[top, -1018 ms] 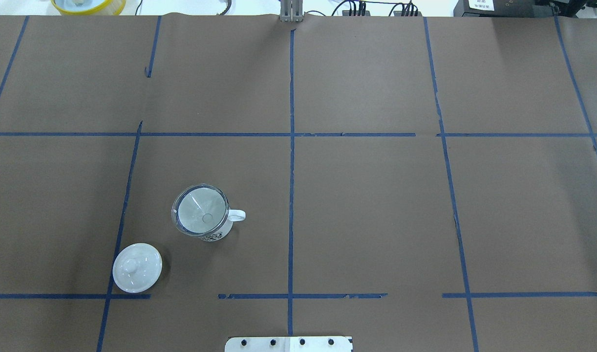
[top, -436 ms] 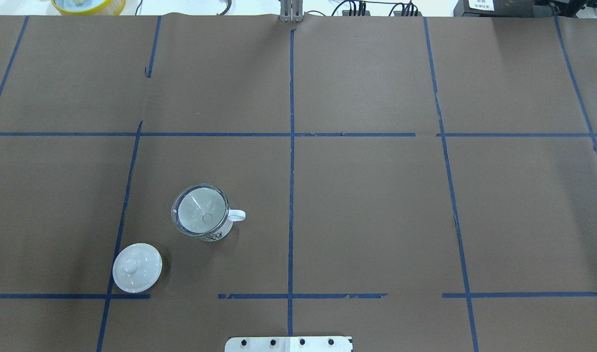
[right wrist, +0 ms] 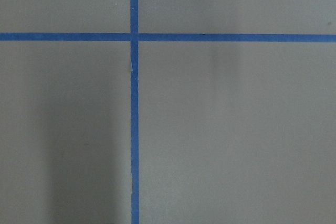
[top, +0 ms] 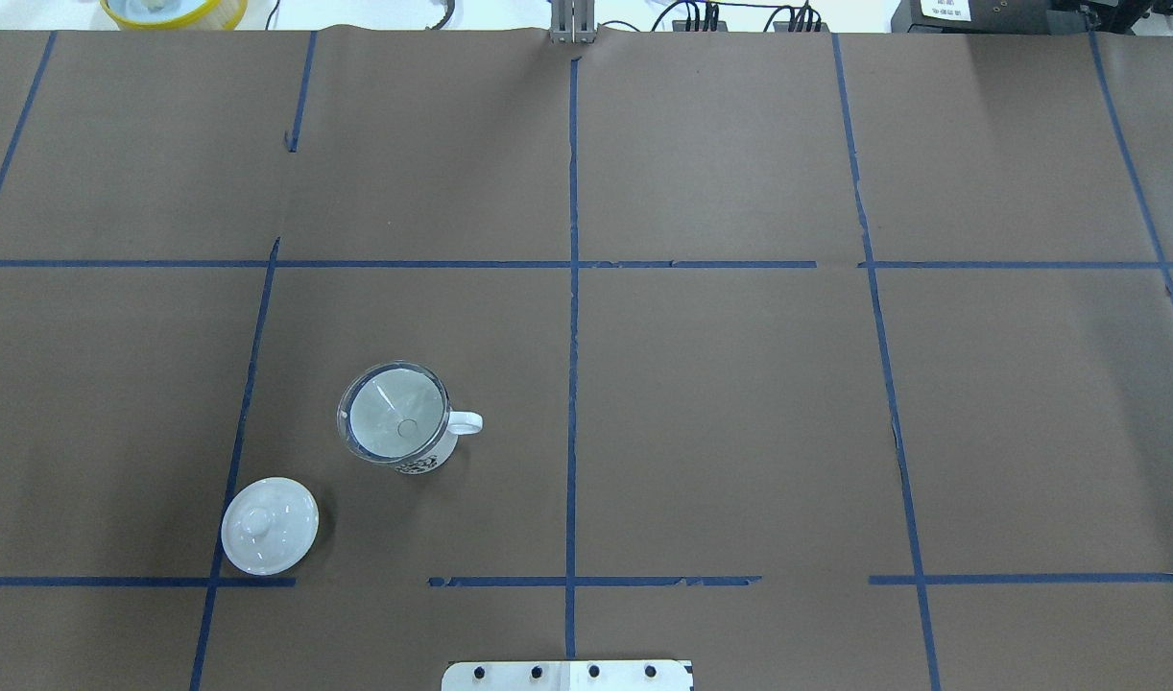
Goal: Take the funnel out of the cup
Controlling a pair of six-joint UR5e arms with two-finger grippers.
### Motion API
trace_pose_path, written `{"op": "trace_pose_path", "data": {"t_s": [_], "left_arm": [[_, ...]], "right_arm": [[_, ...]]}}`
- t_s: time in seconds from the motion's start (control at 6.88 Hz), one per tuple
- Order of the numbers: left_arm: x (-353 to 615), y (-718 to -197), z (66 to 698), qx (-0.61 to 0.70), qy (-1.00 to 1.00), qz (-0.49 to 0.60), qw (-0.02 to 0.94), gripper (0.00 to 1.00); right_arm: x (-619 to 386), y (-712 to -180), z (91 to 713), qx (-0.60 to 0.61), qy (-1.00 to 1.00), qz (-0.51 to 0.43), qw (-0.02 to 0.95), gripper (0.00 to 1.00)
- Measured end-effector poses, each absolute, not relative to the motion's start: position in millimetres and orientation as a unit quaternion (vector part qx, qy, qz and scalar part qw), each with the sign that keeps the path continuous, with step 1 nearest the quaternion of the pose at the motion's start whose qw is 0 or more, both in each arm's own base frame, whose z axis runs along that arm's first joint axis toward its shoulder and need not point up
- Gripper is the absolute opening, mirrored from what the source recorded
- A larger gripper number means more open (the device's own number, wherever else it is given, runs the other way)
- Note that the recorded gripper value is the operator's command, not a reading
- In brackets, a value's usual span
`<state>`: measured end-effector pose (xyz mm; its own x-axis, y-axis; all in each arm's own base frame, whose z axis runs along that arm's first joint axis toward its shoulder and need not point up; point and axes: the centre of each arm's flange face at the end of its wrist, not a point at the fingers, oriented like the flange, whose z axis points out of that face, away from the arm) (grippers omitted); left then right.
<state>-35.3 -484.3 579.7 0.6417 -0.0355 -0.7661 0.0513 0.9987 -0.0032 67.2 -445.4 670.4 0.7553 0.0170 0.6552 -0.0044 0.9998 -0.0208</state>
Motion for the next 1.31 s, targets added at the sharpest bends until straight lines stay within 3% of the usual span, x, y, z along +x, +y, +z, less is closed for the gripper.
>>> {"op": "trace_pose_path", "data": {"t_s": [0.44, 0.73, 1.02, 1.31], "left_arm": [[65, -520, 470, -0.031, 0.431, -0.108, 0.895, 1.0], [182, -535, 368, -0.077, 0.439, -0.172, 0.879, 1.0], [298, -514, 282, -0.117, 0.434, -0.226, 0.864, 1.0], [366, -484, 238, -0.143, 0.424, -0.243, 0.861, 0.98]], "right_arm": [[67, -445, 671, -0.009, -0.35, 0.006, 0.937, 1.0], [67, -445, 670, -0.009, -0.35, 0.006, 0.937, 1.0], [67, -445, 670, -0.009, -0.35, 0.006, 0.937, 1.0], [67, -445, 670, -0.009, -0.35, 0.006, 0.937, 1.0]]}}
